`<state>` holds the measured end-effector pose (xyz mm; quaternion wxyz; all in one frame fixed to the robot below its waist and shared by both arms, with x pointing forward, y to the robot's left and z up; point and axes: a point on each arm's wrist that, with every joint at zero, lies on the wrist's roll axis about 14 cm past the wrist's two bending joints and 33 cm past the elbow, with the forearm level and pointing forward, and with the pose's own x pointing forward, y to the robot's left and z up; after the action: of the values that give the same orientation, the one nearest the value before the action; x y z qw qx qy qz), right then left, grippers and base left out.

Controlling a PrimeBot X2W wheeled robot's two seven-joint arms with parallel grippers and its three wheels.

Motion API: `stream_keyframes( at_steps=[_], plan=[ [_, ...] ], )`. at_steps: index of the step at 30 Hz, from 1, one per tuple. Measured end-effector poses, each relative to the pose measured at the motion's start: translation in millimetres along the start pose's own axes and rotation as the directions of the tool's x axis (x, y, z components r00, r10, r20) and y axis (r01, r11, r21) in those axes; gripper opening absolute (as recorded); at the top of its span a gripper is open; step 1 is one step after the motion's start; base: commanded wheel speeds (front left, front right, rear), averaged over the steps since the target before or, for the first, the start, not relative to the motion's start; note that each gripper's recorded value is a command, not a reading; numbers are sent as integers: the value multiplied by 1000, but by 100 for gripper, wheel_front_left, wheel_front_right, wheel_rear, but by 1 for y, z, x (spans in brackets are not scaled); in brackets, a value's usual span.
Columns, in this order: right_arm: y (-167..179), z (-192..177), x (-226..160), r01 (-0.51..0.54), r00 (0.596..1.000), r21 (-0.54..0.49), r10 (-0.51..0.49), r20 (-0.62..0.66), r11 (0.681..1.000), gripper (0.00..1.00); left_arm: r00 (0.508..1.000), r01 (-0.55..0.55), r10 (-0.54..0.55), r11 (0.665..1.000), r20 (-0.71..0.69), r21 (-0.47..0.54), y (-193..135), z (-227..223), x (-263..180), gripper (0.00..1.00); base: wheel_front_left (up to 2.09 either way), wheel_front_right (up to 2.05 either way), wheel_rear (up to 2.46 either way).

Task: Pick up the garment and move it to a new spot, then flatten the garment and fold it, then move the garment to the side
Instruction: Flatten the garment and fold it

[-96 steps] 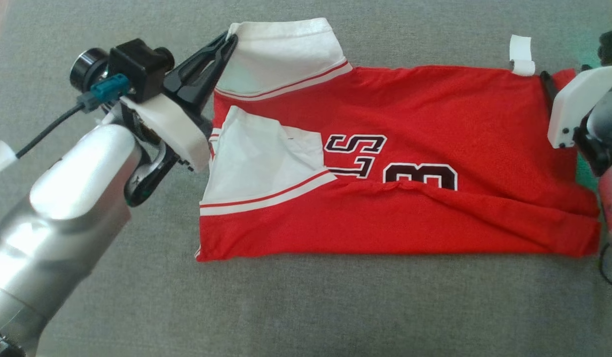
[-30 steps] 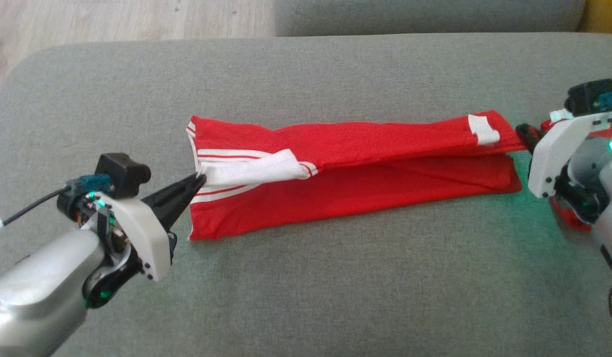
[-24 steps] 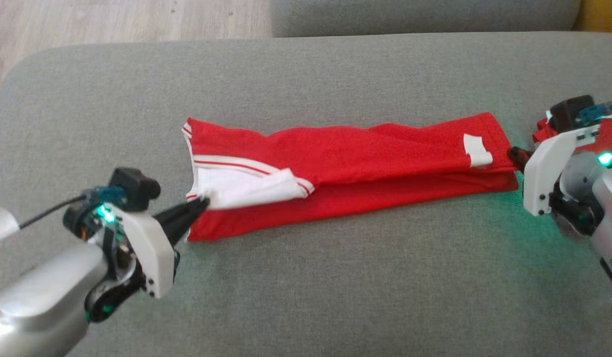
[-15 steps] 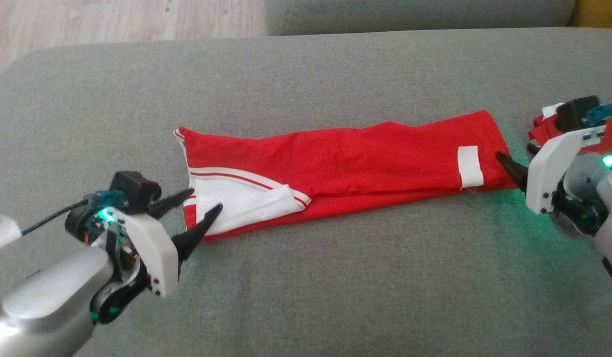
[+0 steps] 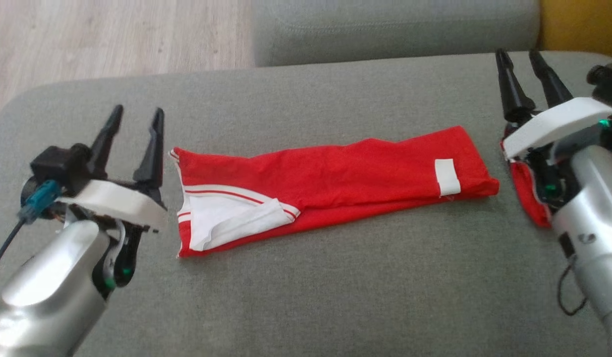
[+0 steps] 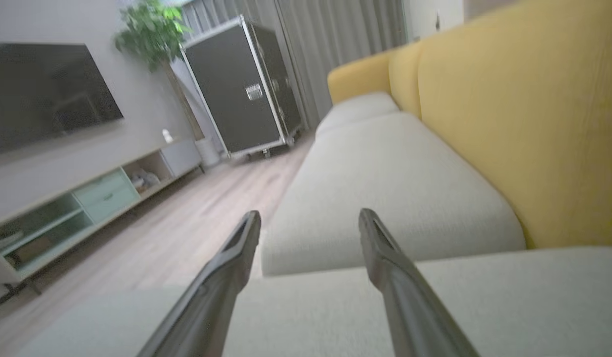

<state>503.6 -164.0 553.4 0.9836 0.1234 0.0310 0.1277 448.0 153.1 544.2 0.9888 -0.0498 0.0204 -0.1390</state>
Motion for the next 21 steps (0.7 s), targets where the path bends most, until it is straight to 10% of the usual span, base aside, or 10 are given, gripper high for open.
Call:
stream_keyframes(
  at_steps=[6, 21],
  plan=[
    [25, 11, -16, -20, 988, -1, 20, 154, 1000, 100, 970, -91, 97, 995, 224, -36, -2, 47, -14, 100, 0, 0, 0],
    [25, -89, -104, 117, 993, -2, -117, 35, 993, 100, 975, -191, 205, 970, 90, -151, -12, -46, -77, 100, 0, 0, 0]
  ],
)
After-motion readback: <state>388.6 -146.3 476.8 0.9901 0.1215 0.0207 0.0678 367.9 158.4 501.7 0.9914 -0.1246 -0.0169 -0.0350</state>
